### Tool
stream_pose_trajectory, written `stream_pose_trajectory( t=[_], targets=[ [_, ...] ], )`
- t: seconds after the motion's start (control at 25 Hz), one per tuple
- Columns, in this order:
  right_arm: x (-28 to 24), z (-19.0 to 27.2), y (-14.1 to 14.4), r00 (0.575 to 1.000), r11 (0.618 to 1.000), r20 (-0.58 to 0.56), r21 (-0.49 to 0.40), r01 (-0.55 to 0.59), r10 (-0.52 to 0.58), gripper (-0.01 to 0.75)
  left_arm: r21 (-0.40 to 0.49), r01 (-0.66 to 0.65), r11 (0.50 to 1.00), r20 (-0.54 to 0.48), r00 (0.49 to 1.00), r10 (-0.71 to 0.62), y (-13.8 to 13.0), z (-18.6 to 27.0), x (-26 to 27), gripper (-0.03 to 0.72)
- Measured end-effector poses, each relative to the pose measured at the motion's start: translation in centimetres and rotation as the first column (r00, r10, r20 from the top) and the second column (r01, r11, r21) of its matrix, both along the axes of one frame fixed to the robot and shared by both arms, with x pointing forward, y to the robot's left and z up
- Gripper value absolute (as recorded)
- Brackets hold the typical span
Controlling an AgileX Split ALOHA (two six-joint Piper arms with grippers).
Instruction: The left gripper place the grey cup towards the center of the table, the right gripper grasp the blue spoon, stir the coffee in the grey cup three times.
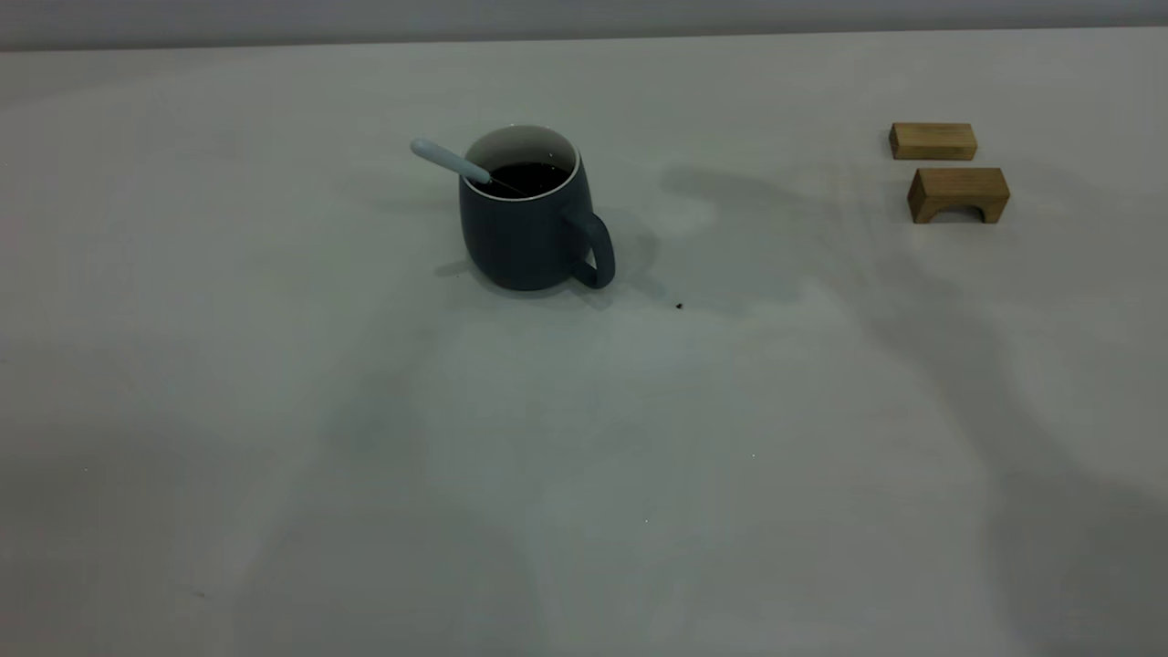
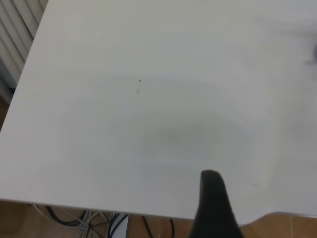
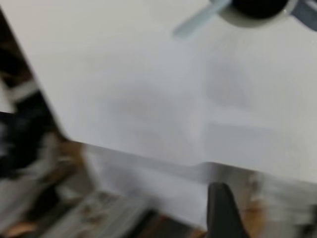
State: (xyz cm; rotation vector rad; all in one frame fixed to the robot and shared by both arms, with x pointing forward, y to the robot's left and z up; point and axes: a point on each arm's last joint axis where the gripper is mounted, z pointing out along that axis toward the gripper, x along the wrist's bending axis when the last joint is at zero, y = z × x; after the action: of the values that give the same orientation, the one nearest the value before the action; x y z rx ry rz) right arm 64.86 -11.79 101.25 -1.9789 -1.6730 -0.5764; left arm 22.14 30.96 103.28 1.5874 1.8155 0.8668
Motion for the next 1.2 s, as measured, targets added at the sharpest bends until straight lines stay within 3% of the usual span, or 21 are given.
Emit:
stream_pose_trajectory(
  t=[0.12, 0.28, 0.48, 0.64, 0.8, 1.2],
  targets=[
    [-1.1, 3.2, -1.7, 0.99, 0.988, 0.126, -0.151, -0.035, 0.055, 0.409, 0.0, 0.0, 1.0, 0.0, 1.0, 0.0, 0.0, 0.0, 0.0, 0.585],
    [-2.6, 7.5, -4.0, 0.953, 0.943, 0.279, -0.333, -0.02, 0.119, 0.335, 0.0, 0.0, 1.0, 0.0, 1.0, 0.0, 0.0, 0.0, 0.0, 0.585],
    [-5.3, 12.9, -6.4, 0.858, 0.87, 0.438, -0.492, -0.02, 0.268, 0.246, 0.0, 0.0, 1.0, 0.0, 1.0, 0.0, 0.0, 0.0, 0.0, 0.585],
    [-7.5, 16.2, -7.3, 0.776, 0.844, 0.518, -0.535, -0.036, 0.361, 0.211, 0.0, 0.0, 1.0, 0.0, 1.0, 0.0, 0.0, 0.0, 0.0, 0.585],
    [-9.5, 18.0, -8.1, 0.737, 0.834, 0.555, -0.551, -0.022, 0.386, 0.21, 0.0, 0.0, 1.0, 0.0, 1.0, 0.0, 0.0, 0.0, 0.0, 0.585],
    [-18.5, 15.6, -11.3, 0.768, 0.791, 0.481, -0.61, -0.052, 0.422, 0.222, 0.0, 0.0, 1.0, 0.0, 1.0, 0.0, 0.0, 0.0, 0.0, 0.585]
  ],
)
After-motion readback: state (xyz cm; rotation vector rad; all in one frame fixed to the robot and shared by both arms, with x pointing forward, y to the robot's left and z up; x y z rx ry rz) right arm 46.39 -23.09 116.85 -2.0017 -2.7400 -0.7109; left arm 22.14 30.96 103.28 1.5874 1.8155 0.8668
